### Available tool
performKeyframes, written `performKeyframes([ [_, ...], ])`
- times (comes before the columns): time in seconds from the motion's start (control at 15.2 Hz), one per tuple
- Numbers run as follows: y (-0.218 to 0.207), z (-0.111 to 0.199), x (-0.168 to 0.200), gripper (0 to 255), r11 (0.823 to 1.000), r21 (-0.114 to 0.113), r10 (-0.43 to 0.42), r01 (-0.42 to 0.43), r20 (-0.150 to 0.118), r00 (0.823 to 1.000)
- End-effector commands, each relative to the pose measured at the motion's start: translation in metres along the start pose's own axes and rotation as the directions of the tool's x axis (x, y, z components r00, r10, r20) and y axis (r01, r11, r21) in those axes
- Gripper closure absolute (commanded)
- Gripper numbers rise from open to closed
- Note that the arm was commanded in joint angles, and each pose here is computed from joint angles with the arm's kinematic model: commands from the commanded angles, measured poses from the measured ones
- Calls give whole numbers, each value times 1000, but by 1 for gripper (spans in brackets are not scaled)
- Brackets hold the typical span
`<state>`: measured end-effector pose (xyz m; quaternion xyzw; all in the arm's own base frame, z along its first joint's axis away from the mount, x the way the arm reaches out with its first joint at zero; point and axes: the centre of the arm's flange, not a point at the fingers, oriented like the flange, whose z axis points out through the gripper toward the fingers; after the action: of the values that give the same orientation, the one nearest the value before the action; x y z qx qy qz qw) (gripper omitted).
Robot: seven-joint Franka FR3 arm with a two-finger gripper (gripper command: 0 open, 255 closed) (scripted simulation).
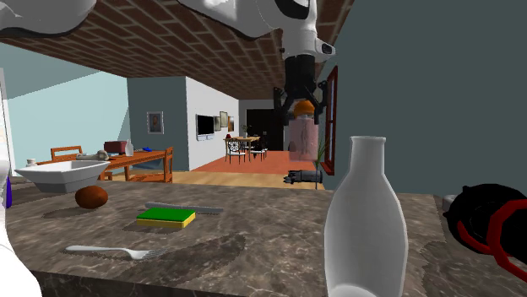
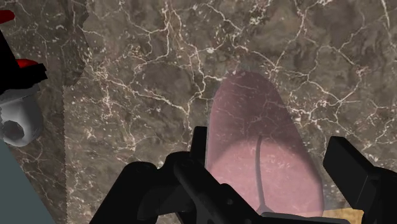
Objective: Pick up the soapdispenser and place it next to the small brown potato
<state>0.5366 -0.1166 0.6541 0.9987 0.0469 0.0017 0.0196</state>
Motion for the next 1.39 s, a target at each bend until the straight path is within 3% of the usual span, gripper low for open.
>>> performKeyframes([
  [0.0, -1, -10, 1, 255, 1000, 0, 0, 0, 0, 1000],
  [1.12, 3, -98, 1, 255, 1000, 0, 0, 0, 0, 1000],
  [1.32, -31, -100, -19, 255, 1000, 0, 0, 0, 0, 1000],
])
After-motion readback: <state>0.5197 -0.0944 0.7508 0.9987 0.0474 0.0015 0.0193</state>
